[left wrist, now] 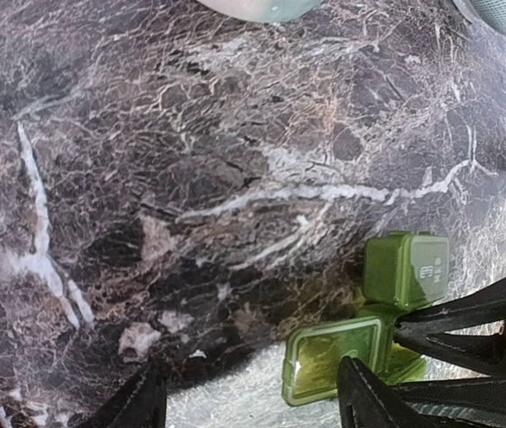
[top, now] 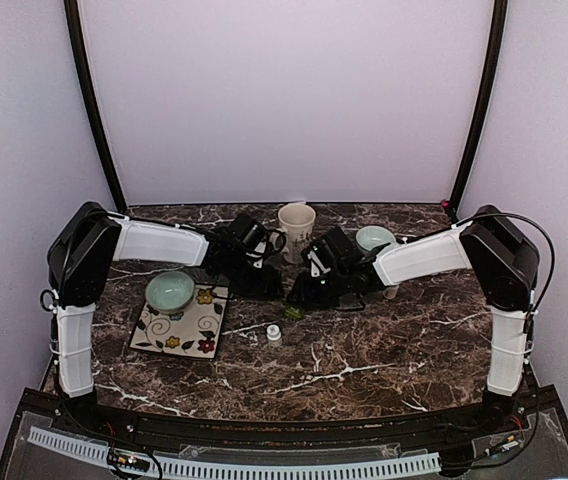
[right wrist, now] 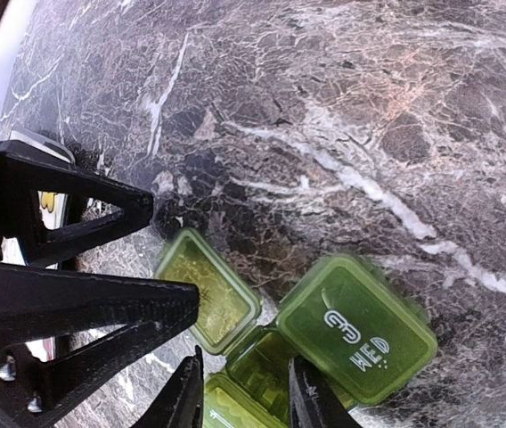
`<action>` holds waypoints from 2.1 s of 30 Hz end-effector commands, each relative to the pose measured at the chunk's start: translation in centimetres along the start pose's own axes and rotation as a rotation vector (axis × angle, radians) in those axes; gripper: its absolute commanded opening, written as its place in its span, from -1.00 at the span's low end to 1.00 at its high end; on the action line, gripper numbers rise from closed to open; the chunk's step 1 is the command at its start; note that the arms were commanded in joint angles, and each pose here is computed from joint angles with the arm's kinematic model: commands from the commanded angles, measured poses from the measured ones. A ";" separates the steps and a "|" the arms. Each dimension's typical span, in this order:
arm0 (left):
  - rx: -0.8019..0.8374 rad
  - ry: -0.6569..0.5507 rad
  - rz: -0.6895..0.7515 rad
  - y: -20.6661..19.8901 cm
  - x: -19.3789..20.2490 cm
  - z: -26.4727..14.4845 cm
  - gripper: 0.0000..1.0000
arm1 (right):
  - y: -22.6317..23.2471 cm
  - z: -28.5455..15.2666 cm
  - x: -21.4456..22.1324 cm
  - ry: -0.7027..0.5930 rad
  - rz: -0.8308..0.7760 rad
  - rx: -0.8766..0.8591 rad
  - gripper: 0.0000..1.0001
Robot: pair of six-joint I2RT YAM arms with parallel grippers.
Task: Sort the pills into containers
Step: Open the lid of the pill container.
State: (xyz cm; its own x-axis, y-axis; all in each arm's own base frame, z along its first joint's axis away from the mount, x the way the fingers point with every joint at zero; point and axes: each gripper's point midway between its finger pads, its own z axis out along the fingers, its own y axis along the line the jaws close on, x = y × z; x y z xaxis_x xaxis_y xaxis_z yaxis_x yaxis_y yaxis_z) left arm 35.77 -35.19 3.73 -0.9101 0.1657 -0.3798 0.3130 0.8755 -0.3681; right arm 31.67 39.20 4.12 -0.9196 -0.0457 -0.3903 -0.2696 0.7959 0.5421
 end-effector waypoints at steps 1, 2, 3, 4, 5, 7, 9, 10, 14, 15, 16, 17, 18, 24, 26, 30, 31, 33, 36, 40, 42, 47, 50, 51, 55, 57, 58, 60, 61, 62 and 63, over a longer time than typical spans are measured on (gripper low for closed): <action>-0.007 0.038 0.002 0.8 1.3 0.5 0.34 | -0.2 0.4 0.1 -0.002 0.011 0.022 -0.35; -0.006 0.040 0.001 0.8 1.3 0.5 0.34 | -0.2 0.4 0.1 0.000 0.011 0.023 -0.35; -0.006 0.043 0.001 0.8 1.4 0.6 0.34 | -0.3 0.4 0.0 -0.002 0.014 0.023 -0.35; -0.006 0.044 0.001 0.8 1.4 0.7 0.34 | -0.3 0.4 0.0 -0.002 0.014 0.024 -0.35; -0.004 0.045 0.001 0.8 1.5 0.7 0.35 | -0.2 0.4 0.0 -0.002 0.012 0.023 -0.35; -0.002 0.052 0.000 0.8 1.6 0.8 0.35 | -0.1 0.4 -0.1 -0.004 0.014 0.022 -0.35; -0.001 0.056 -0.001 0.8 1.7 0.9 0.34 | -0.1 0.3 -0.1 -0.005 0.014 0.021 -0.35; 0.000 0.059 -0.001 0.8 1.8 1.0 0.34 | 0.0 0.4 -0.1 -0.004 0.013 0.021 -0.35; 0.003 0.075 0.001 0.7 2.1 1.2 0.34 | 0.1 0.3 -0.3 -0.007 0.012 0.018 -0.35; 0.002 0.076 0.000 0.8 2.1 1.3 0.34 | 0.3 0.3 -0.4 -0.007 0.011 0.016 -0.35; 0.000 0.076 0.000 0.8 2.0 1.2 0.34 | 0.4 0.2 -0.5 -0.009 0.009 0.013 -0.35; -0.006 0.075 0.000 0.9 1.9 1.1 0.34 | 0.5 0.2 -0.6 -0.011 0.005 0.009 -0.35; -0.010 0.073 0.002 0.8 1.8 1.0 0.34 | 0.7 0.2 -0.7 -0.012 0.002 0.006 -0.35; -0.020 0.040 0.021 0.5 0.6 0.3 0.33 | 1.7 -0.4 -1.8 -0.032 -0.030 -0.005 -0.31; -0.023 0.035 0.024 0.5 0.4 0.2 0.34 | 2.0 -0.6 -2.1 -0.036 -0.039 -0.005 -0.30; -0.028 0.027 0.025 0.5 0.2 0.1 0.34 | 2.5 -0.8 -2.6 -0.044 -0.050 -0.009 -0.29; -0.029 0.023 0.025 0.5 0.0 0.0 0.34 | 2.5 -0.9 -2.6 -0.044 -0.052 -0.009 -0.29; -0.029 0.011 0.026 0.4 -0.3 -0.3 0.34 | 2.5 -1.0 -2.6 -0.043 -0.057 -0.005 -0.28; -0.027 -0.010 0.030 0.1 -0.8 -0.8 0.34 | 2.4 -1.2 -2.7 -0.046 -0.064 0.006 -0.28; -0.021 -0.035 0.029 -0.2 -1.5 -1.6 0.35 | 2.5 -2.1 -3.1 -0.065 -0.087 0.022 -0.27; -0.014 -0.048 0.031 -0.5 -1.8 -1.9 0.35 | 2.5 -2.6 -3.4 -0.074 -0.102 0.032 -0.26; -0.002 -0.073 0.028 -1.0 -2.4 -2.5 0.36 | 2.5 -3.5 -4.0 -0.091 -0.140 0.064 -0.24; 0.004 -0.082 0.025 -1.2 -2.7 -2.8 0.36 | 2.4 -4.0 -4.5 -0.108 -0.157 0.082 -0.23; 0.005 -0.085 0.025 -1.2 -2.7 -2.9 0.36 | 2.4 -4.1 -4.5 -0.109 -0.163 0.084 -0.23; 0.010 -0.095 0.024 -1.4 -3.0 -3.3 0.36 | 2.6 -4.1 -5.0 -0.116 -0.179 0.093 -0.22; 0.014 -0.101 0.025 -1.6 -3.2 -3.5 0.36 | 2.6 -4.1 -5.2 -0.119 -0.185 0.100 -0.22; 0.016 -0.104 0.025 -1.7 -3.3 -3.7 0.36 | 2.6 -4.1 -5.3 -0.120 -0.191 0.104 -0.23; 0.018 -0.111 0.027 -1.8 -3.5 -3.9 0.36 | 2.5 -3.9 -5.6 -0.123 -0.199 0.114 -0.23; 0.018 -0.115 0.027 -1.8 -3.6 -4.1 0.36 | 2.4 -3.8 -5.8 -0.124 -0.202 0.122 -0.23; 0.018 -0.117 0.027 -1.9 -3.6 -4.2 0.36 | 2.2 -3.6 -5.9 -0.120 -0.206 0.131 -0.23; 0.018 -0.120 0.027 -1.9 -3.7 -4.3 0.36 | 2.0 -3.4 -6.1 -0.118 -0.209 0.137 -0.23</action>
State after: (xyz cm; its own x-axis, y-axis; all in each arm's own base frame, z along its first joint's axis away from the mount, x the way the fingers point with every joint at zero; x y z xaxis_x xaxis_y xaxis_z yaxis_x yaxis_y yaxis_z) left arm 36.46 -35.18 5.18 -0.8924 0.1717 -0.4172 0.3317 0.8765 -0.3488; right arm 34.50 38.77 9.31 -0.8322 -0.1375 -0.5371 -0.3819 0.8445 0.3755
